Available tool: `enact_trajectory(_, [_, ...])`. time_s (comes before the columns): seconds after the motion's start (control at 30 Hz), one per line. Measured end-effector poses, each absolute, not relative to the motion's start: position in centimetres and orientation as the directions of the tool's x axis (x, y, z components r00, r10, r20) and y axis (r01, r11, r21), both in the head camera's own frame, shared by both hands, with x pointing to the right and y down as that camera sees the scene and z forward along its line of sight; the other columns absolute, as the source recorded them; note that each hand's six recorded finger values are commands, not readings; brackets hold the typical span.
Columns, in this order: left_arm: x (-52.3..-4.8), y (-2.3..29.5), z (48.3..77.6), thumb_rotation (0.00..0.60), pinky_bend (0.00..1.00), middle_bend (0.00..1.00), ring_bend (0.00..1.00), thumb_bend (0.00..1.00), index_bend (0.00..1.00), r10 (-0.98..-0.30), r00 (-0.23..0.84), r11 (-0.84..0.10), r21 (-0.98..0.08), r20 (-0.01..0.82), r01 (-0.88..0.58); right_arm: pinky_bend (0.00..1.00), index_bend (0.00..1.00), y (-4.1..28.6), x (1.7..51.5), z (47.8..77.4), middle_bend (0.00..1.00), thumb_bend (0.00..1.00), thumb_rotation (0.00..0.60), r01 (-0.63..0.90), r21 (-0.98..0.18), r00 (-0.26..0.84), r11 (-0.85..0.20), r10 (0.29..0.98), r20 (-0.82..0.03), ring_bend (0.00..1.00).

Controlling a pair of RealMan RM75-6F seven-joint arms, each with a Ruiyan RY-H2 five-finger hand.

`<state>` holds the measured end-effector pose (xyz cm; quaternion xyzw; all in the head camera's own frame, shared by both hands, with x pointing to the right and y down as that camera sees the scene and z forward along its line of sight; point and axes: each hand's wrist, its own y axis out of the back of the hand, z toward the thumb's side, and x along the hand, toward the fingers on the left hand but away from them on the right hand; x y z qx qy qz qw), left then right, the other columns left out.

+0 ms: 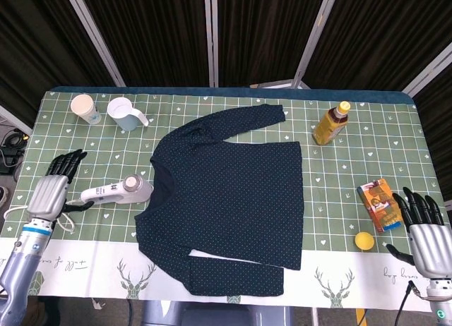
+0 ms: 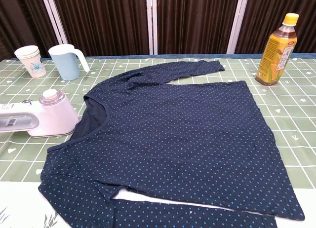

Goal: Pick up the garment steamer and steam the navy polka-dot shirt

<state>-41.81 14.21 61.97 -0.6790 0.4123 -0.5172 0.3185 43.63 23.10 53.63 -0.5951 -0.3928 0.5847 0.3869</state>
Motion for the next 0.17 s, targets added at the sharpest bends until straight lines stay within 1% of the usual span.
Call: enact_trajectory(0.17, [-42.3, 16.4, 58.8, 0.600, 0.00, 0.00, 0.00, 0.00, 0.00, -0.916, 0.051, -0.400, -0.897, 0.398, -0.187, 0.00, 0.00, 23.1, 43.7, 53.6, 0.00, 0.00, 0.600, 0.014, -0.922, 0.010, -0.388, 0.922, -0.388, 0.00])
